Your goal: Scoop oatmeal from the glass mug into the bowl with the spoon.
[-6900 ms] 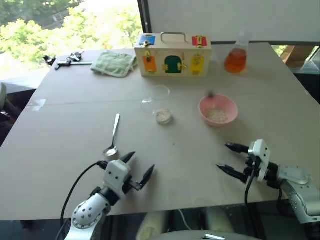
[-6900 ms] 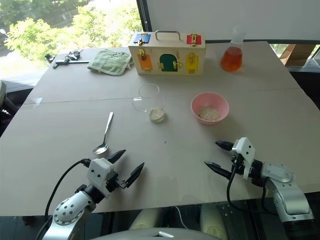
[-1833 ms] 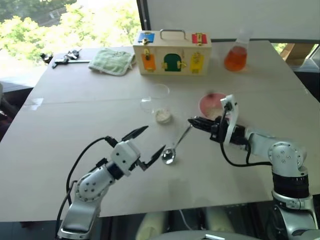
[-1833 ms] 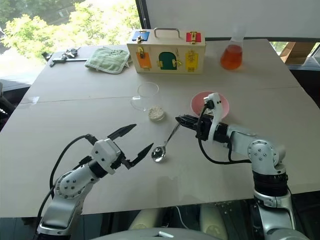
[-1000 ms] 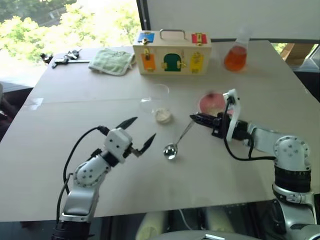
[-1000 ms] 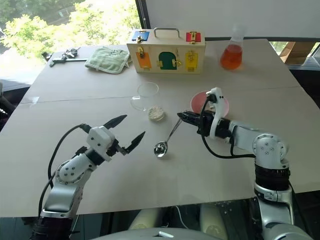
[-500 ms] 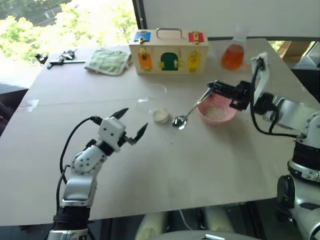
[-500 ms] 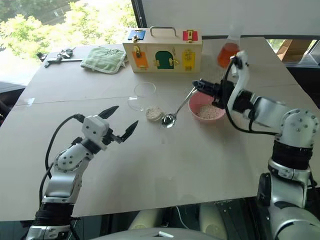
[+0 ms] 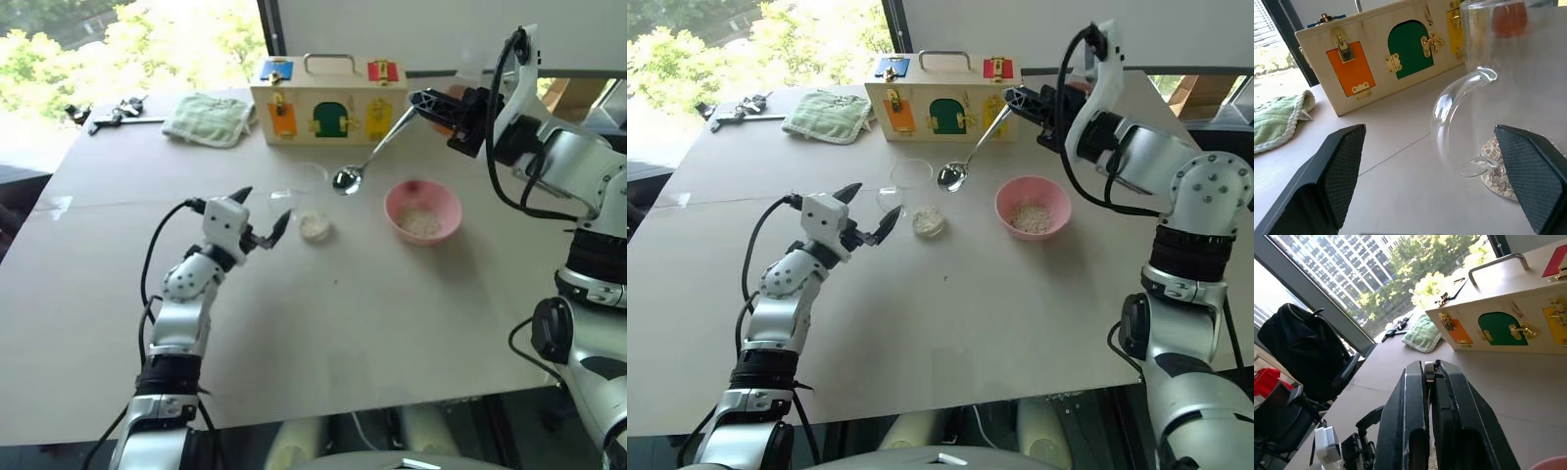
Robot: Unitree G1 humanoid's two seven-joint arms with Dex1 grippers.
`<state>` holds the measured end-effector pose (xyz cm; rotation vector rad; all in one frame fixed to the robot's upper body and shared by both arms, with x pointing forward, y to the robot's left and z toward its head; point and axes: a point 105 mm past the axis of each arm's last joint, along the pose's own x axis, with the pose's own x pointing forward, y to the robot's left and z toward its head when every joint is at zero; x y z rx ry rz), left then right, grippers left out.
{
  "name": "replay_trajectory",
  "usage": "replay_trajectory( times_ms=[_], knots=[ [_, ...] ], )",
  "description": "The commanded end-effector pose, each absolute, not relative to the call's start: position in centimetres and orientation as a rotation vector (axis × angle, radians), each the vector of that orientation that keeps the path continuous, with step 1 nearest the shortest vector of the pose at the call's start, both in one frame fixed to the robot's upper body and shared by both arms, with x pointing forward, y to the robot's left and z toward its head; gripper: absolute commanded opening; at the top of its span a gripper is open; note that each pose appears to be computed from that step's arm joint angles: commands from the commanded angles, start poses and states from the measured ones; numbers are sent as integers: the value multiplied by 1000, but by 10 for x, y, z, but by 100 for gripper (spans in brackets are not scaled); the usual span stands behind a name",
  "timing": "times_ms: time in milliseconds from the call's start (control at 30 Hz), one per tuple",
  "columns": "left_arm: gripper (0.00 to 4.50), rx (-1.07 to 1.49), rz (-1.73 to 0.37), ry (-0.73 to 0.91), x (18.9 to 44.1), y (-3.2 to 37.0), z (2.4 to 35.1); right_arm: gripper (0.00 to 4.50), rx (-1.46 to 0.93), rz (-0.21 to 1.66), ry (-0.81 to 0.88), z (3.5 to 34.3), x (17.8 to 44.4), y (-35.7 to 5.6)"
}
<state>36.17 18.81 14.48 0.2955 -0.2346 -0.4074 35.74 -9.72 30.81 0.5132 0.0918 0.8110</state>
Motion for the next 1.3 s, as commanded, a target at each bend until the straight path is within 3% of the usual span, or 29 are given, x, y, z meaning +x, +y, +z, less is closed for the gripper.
replay_trajectory(
  times_ms=[33,100,200,467,867,1067,1300],
  knots=[
    [447,286,-387,-272,366,189,155,19,508,837,-18,338,351,-94],
    [447,282,-382,-276,369,189,155,19,513,837,-22,339,352,-92],
    [379,274,-372,-288,374,187,158,0,521,837,-27,340,352,-91],
    [5,268,-368,-301,377,184,157,0,529,831,-44,346,353,-87],
    [5,516,-294,-411,377,159,185,0,405,873,-103,358,346,-62],
    [5,542,-300,-431,377,143,202,0,248,878,-106,343,344,-52],
    [5,492,-292,-387,382,151,205,0,118,853,-139,337,348,-54]
  ],
)
